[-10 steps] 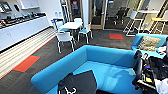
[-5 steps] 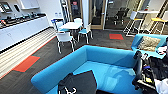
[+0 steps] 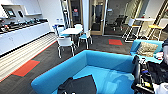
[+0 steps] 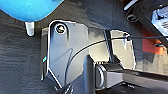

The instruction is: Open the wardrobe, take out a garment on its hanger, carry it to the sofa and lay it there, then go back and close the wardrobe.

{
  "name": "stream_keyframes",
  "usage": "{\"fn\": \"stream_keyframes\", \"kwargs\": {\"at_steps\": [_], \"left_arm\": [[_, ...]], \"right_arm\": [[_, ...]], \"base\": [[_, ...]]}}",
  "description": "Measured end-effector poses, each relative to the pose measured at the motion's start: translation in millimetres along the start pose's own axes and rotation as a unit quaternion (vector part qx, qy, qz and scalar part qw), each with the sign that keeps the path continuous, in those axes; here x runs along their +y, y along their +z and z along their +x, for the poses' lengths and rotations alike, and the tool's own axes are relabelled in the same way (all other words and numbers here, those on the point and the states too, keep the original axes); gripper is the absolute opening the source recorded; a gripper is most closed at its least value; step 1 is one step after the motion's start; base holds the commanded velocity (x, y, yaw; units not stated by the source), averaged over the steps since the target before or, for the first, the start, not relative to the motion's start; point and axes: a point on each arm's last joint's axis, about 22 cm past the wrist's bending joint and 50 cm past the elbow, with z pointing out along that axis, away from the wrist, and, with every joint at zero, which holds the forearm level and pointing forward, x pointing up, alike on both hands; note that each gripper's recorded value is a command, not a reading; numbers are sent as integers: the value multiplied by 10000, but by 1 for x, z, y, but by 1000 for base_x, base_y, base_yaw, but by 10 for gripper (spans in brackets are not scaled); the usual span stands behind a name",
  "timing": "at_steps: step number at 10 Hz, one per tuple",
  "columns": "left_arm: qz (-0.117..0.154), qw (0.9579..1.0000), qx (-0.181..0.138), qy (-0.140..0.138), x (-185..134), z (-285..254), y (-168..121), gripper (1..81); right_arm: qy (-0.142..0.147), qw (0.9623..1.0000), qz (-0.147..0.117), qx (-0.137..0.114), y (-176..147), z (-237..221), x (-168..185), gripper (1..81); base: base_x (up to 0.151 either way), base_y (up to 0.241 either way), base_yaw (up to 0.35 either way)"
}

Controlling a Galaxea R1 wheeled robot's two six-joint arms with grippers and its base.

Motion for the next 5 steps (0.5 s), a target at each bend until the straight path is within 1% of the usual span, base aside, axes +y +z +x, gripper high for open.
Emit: {"fn": "stream_keyframes", "kwargs": {"at_steps": [2, 3, 5], "left_arm": [[-304, 9994, 32, 171, 52, -17, 33, 811], [-321, 9993, -18, 165, 61, -30, 39, 811], [-146, 9997, -96, 152, 52, -43, 39, 811]], "right_arm": [[-105, 9998, -45, 174, -1, 14, 1, 811], [-82, 9998, -45, 186, -2, 13, 0, 811], [-91, 9998, -53, 178, -2, 13, 1, 811]], "base": [[0, 0, 0], [0, 0, 0], [0, 0, 0]]}}
